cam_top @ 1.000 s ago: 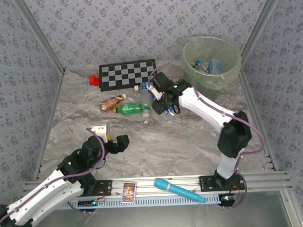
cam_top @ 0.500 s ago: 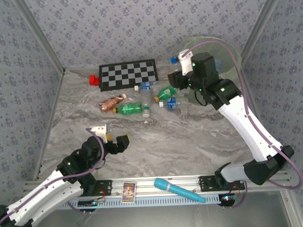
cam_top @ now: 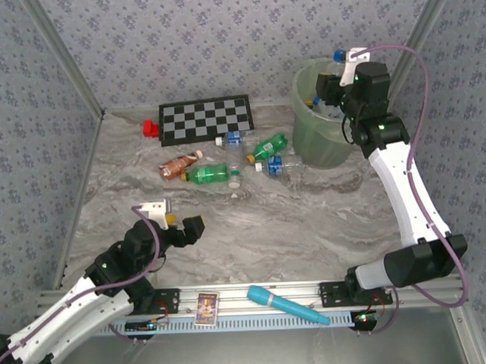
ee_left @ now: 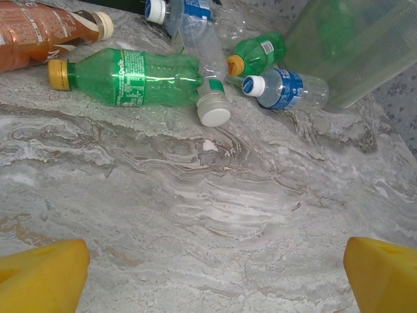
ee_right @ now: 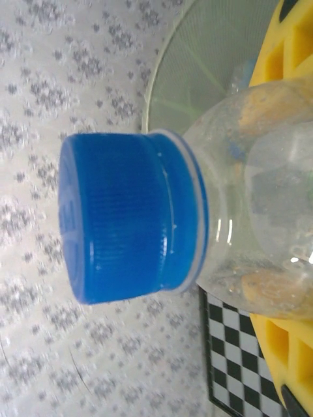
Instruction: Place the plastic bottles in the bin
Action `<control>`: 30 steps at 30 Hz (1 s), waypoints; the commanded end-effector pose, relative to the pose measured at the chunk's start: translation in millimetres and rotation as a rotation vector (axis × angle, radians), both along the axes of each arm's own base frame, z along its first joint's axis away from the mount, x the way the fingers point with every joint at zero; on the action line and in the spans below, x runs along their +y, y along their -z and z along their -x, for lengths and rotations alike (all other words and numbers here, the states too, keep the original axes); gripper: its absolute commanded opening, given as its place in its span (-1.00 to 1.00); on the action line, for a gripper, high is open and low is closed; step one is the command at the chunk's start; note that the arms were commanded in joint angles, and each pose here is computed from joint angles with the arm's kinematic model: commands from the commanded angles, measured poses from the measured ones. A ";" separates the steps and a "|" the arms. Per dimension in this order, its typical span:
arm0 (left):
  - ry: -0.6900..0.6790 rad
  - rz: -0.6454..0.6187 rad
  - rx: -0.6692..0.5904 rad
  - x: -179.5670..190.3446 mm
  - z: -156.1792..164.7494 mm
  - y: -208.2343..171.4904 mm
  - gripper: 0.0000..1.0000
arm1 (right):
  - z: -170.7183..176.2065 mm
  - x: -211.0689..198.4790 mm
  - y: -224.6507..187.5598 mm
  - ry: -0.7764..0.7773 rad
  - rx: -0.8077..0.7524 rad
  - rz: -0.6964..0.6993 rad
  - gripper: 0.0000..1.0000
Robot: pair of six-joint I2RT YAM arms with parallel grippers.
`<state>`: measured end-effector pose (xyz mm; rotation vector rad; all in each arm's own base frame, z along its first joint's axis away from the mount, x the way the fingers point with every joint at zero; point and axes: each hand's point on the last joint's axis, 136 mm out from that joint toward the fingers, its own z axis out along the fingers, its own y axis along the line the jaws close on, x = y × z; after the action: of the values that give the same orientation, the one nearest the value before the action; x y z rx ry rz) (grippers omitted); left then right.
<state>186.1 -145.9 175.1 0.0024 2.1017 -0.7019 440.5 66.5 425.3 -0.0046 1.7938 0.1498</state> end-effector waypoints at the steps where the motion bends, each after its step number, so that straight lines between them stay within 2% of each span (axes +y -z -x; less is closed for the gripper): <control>1: -0.009 0.004 -0.028 4.8 0.2 -13.8 0.99 | -18.1 -15.0 -7.0 0.043 -0.037 -0.036 0.04; 8: -0.016 0.007 -0.035 9.3 2.6 -15.5 0.99 | -38.3 -38.3 8.5 0.108 -0.026 -0.061 0.04; 16: -0.020 0.002 -0.035 11.4 3.0 -15.1 0.99 | -47.8 -35.8 21.3 0.103 0.000 -0.079 0.06; 18: -0.022 0.001 -0.034 11.5 2.8 -14.6 1.00 | -49.2 -36.0 23.9 0.102 0.008 -0.079 0.21; 19: -0.022 0.001 -0.034 11.7 2.7 -14.6 0.99 | -49.2 -36.9 24.3 0.108 0.013 -0.078 0.47; 20: -0.023 0.001 -0.034 11.8 2.6 -14.6 0.99 | -49.2 -38.3 25.8 0.115 0.019 -0.078 0.91; 21: -0.021 -0.001 -0.034 11.7 2.8 -14.1 0.99 | -48.4 -39.2 25.8 0.119 0.021 -0.078 0.99; 30: -0.022 0.001 -0.031 10.8 2.1 -11.3 1.00 | -36.8 -40.9 18.1 0.121 0.003 -0.085 0.99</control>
<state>181.9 -138.8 178.2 -0.0046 2.0945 -0.6985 487.8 31.3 388.3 0.1418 1.8292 0.1378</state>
